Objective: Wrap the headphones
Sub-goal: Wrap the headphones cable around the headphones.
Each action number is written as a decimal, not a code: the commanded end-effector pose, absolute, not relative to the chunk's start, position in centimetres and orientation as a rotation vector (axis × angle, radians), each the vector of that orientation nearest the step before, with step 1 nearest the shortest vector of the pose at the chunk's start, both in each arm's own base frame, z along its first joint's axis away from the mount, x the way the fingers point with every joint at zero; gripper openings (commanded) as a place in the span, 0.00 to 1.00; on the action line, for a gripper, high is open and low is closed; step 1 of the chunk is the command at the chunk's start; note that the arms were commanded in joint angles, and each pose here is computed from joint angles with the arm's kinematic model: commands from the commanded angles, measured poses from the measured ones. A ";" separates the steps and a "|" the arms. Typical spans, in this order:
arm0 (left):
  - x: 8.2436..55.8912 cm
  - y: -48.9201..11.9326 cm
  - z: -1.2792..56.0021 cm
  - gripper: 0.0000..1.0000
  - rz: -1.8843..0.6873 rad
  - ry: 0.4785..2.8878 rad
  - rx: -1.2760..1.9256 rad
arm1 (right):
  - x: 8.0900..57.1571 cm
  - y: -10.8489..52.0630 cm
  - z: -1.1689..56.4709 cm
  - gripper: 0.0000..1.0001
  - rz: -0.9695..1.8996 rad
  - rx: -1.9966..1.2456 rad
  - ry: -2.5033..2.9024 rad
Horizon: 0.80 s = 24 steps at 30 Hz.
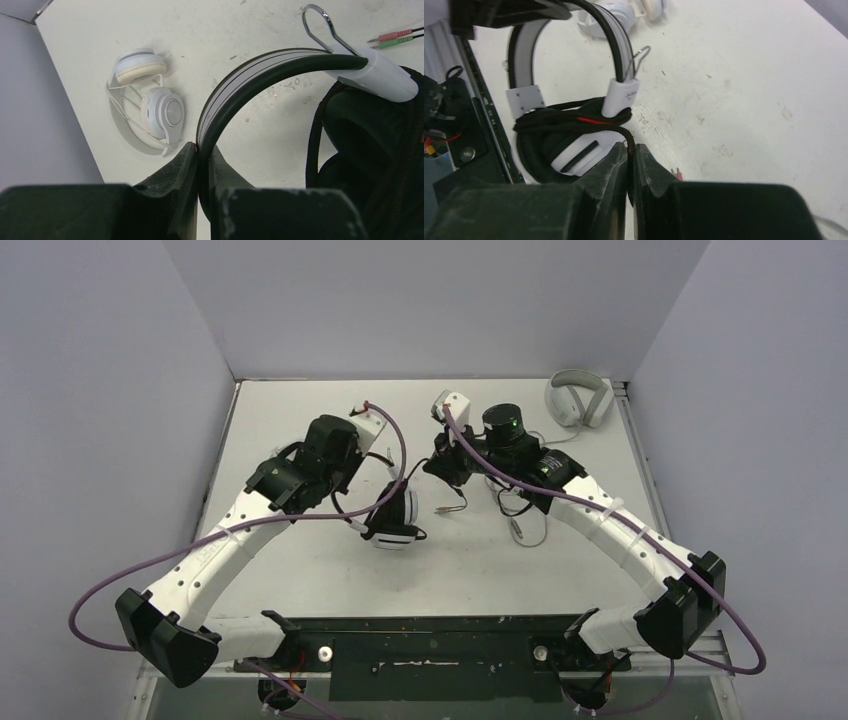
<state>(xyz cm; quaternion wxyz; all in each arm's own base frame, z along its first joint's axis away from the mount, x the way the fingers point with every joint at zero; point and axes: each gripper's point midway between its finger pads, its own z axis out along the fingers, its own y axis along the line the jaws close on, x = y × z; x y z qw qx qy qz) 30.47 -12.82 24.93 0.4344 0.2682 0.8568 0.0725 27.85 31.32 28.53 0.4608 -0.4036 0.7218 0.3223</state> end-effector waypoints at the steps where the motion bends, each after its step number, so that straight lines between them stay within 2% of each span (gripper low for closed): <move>1: 29.6 -15.2 28.0 0.00 -0.010 2.126 0.635 | 30.7 29.1 27.6 0.00 0.640 -0.875 1.811; 4: 28.7 -16.5 28.5 0.00 -0.129 2.158 0.612 | 31.7 28.4 26.4 0.10 0.641 -0.798 1.823; 13: 26.5 -20.7 34.2 0.00 -0.522 2.149 0.450 | 31.9 27.7 24.9 0.16 0.688 -0.760 1.767; 16: 25.7 -22.0 36.5 0.00 -0.661 2.123 0.419 | 31.0 27.7 25.5 0.31 0.739 -0.768 1.683; 24: 24.8 -23.5 40.6 0.00 -0.868 2.092 0.310 | 29.4 27.1 26.5 0.57 0.803 -0.733 1.515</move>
